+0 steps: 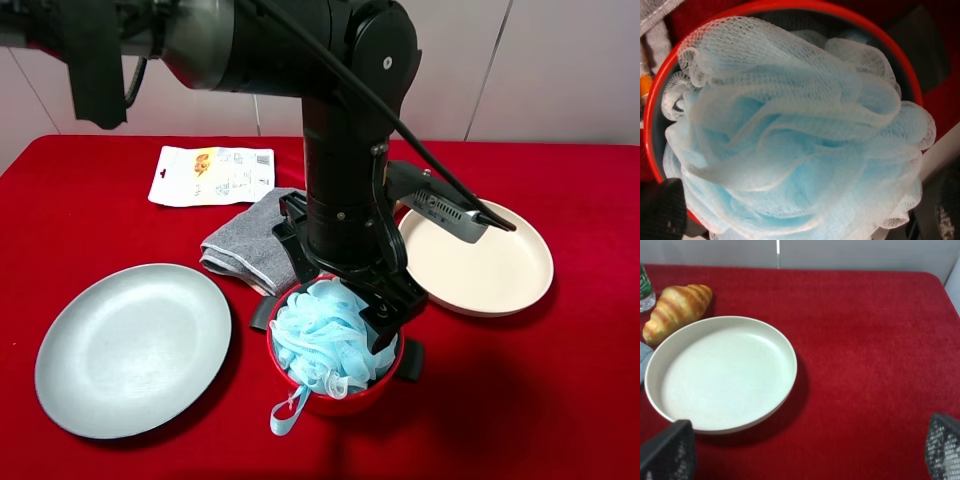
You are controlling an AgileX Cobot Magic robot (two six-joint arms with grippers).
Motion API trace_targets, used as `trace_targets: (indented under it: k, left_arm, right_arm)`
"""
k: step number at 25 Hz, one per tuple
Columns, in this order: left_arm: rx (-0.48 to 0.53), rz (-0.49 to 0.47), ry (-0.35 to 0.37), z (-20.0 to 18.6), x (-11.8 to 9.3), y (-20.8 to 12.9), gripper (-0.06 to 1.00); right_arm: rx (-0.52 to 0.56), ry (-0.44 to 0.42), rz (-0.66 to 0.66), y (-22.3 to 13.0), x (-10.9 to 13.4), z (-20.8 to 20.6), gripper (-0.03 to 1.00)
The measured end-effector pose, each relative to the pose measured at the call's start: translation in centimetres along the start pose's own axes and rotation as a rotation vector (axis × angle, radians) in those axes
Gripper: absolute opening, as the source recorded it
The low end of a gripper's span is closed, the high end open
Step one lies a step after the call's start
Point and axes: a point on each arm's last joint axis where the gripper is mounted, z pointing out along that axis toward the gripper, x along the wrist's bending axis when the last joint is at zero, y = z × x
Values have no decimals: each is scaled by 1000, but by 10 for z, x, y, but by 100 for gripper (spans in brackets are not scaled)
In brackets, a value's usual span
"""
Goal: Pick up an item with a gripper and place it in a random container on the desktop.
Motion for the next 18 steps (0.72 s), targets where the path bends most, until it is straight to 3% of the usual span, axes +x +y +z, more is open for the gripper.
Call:
trace_targets:
  k: [8,18]
  left_arm:
    - [-22,2,0,-9,0,-2,99]
    - [-182,40,95,-68,5,-18,99]
  right_arm:
    - [0,0,0,0,0,0,69]
    - [0,0,0,0,0,0,69]
